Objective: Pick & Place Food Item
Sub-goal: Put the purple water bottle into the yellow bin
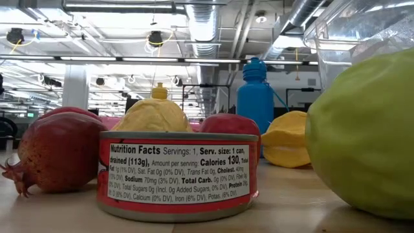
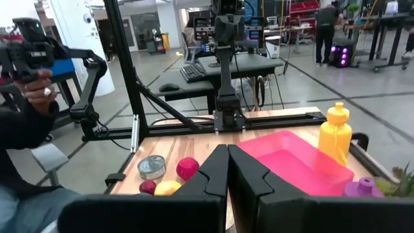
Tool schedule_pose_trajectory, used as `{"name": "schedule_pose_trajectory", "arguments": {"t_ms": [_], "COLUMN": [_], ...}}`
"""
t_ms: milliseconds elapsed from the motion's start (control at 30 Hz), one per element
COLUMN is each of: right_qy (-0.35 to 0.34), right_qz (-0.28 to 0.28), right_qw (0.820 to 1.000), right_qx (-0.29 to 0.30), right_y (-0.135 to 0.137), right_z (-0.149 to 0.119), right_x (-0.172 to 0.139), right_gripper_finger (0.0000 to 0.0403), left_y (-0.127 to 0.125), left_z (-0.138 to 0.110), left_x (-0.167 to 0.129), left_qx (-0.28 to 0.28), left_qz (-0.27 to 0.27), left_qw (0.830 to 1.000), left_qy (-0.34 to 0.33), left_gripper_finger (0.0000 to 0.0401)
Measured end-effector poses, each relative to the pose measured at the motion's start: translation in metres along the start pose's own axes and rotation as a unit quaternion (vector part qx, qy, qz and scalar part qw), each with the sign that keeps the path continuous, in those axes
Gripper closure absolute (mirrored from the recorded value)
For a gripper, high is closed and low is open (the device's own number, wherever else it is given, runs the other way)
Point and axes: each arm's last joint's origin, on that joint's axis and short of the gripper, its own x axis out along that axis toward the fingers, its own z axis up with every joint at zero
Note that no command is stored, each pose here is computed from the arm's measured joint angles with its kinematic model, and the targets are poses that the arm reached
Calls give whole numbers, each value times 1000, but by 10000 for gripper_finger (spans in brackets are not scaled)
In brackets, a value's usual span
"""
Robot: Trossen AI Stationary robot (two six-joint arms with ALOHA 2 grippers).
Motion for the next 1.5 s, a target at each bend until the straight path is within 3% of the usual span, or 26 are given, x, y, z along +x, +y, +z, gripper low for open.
{"name": "schedule_pose_trajectory", "arguments": {"t_ms": [167,367,667,800,1133,1333,1500], "right_qy": [0,11,126,175,295,342,357], "right_qz": [-1,-47,-100,-130,-209,-234,-224], "right_qw": [1000,997,986,976,932,909,905], "right_qx": [22,56,36,24,-25,-37,-66], "right_y": [0,-3,-6,-8,-16,-25,-24], "right_z": [0,-3,-20,-27,-58,-73,-52], "right_x": [0,2,28,52,118,154,173], "right_gripper_finger": [403,403,394,353,212,189,189], "left_y": [-1,-1,-2,-3,-1,0,2], "left_z": [0,-1,-10,-22,-42,-51,-58], "left_x": [1,4,17,31,41,38,36], "left_qx": [0,2,-17,-10,36,32,44], "left_qz": [-7,-1,5,15,55,68,90], "left_qw": [1000,1000,999,997,986,977,968], "left_qy": [1,1,32,71,151,198,229], "left_gripper_finger": [398,398,390,347,175,151,151]}}
